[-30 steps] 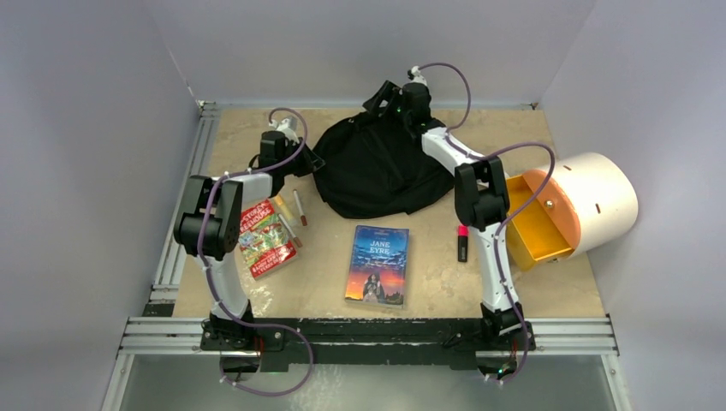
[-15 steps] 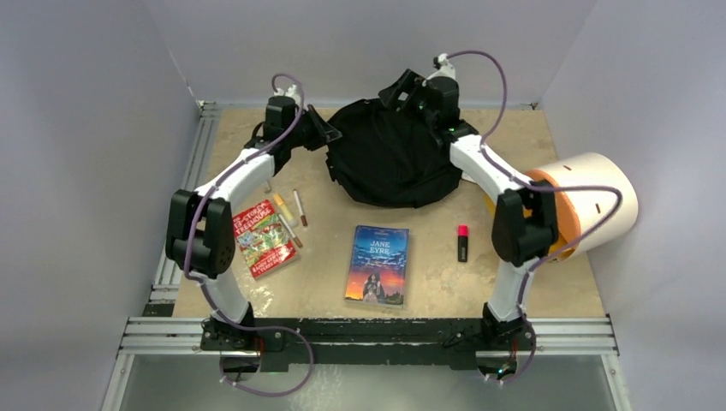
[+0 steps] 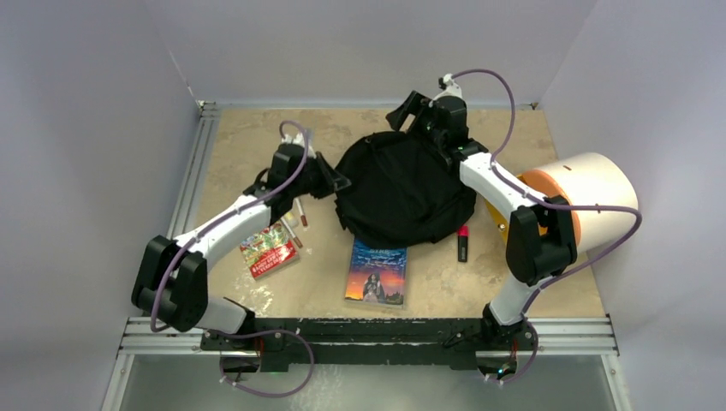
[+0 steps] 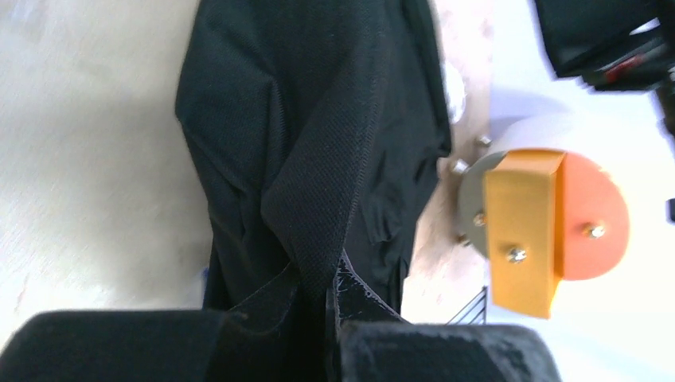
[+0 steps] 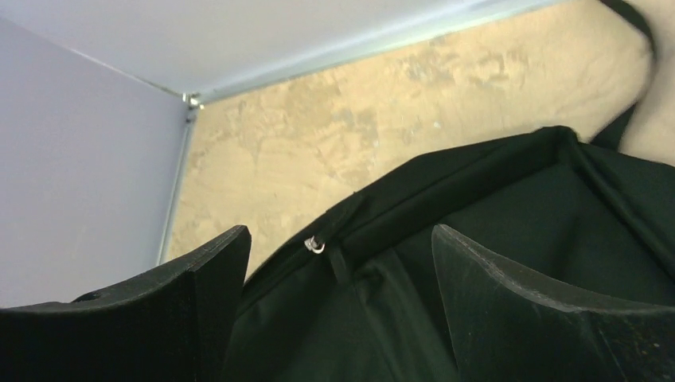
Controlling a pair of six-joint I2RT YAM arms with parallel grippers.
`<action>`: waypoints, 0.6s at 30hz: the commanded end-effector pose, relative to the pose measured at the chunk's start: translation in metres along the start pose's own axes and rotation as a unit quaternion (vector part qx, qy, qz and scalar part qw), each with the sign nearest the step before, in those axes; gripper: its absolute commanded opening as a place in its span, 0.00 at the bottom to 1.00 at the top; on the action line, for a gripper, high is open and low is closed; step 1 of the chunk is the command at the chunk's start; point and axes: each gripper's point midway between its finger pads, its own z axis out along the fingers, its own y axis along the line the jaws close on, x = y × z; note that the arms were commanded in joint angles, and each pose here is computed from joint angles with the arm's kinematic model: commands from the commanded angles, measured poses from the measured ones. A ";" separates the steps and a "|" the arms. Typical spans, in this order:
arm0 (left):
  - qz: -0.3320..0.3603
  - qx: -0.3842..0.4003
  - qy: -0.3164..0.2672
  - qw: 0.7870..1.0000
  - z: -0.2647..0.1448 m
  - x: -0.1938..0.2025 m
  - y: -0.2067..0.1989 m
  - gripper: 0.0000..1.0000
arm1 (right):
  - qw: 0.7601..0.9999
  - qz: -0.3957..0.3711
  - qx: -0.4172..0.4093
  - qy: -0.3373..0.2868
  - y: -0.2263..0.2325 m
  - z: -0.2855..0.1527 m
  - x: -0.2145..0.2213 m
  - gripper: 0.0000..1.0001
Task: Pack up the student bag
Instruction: Move the student bag to the center of the board.
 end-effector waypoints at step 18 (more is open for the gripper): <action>-0.026 -0.019 -0.048 0.998 -0.011 0.059 0.093 0.00 | 0.997 -0.025 -0.058 0.038 0.005 0.016 0.036 0.86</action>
